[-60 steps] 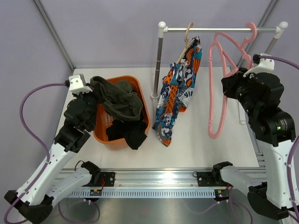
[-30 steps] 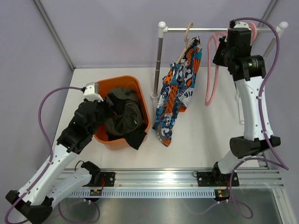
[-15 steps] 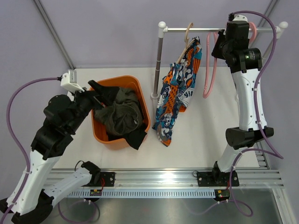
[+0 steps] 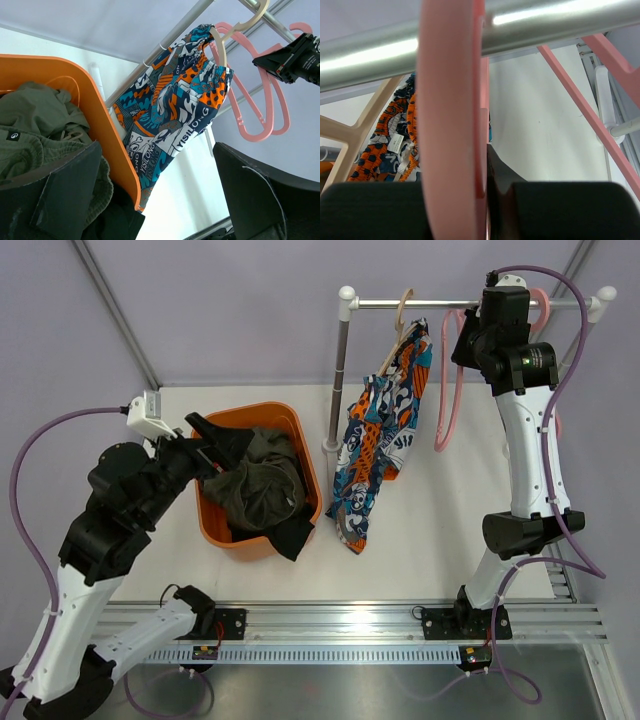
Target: Remove the shorts from the hanger
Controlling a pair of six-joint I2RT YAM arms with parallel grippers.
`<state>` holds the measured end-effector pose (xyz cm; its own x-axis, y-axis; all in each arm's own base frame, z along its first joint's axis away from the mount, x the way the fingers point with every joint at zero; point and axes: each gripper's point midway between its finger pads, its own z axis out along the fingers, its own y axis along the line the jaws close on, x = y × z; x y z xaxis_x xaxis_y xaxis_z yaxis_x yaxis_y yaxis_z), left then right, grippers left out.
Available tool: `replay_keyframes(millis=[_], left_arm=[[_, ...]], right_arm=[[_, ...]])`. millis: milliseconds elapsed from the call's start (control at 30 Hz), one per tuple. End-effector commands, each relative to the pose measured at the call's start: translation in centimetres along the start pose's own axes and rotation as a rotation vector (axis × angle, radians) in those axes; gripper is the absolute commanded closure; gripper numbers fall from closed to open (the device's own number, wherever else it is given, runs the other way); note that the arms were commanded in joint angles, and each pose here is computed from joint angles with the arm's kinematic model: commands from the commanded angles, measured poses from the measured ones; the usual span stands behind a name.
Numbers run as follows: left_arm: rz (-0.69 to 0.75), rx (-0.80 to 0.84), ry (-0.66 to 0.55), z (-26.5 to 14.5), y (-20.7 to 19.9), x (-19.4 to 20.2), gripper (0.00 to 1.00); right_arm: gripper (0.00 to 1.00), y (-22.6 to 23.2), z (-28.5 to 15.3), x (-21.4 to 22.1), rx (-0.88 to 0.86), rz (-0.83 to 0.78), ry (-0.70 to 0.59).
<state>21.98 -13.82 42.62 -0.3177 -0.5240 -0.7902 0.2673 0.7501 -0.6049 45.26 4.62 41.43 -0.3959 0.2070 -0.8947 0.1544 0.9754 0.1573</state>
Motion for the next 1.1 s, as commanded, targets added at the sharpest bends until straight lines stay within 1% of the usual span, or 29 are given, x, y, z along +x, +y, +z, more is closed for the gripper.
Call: replay_keyframes(millis=[0, 133, 433, 567, 733, 867, 1067], left_arm=[[-0.001, 0.045, -0.005, 0.0, -1.3, -0.8, 0.01], [-0.005, 0.092, -0.001, -0.2, -2.1, -0.7, 0.01], [0.037, 0.006, 0.034, 1.3, 0.2, 1.0, 0.01], [0.062, -0.008, 0.036, 1.4, 0.9, 1.5, 0.01], [0.086, -0.016, 0.039, 1.3, 1.2, 1.6, 0.01], [0.096, -0.009, 0.041, 1.5, 1.1, 1.7, 0.01], [0.117, 0.008, 0.047, 1.9, 0.8, 1.7, 0.01]], right_arm=[[1.00, 0.0, -0.7, -1.5, -0.013, 0.001, -0.052], [1.00, -0.3, -1.1, -1.6, -0.006, -0.008, -0.053], [1.00, 0.6, -1.7, -2.0, -0.061, -0.039, -0.058], [1.00, 1.3, -1.1, -2.4, -0.105, -0.088, -0.062], [1.00, 1.4, 0.3, -2.0, -0.118, -0.082, -0.035], [1.00, 0.7, 1.5, -1.9, -0.090, -0.084, -0.031], [1.00, -1.3, 2.1, -3.3, -0.054, -0.045, -0.068]])
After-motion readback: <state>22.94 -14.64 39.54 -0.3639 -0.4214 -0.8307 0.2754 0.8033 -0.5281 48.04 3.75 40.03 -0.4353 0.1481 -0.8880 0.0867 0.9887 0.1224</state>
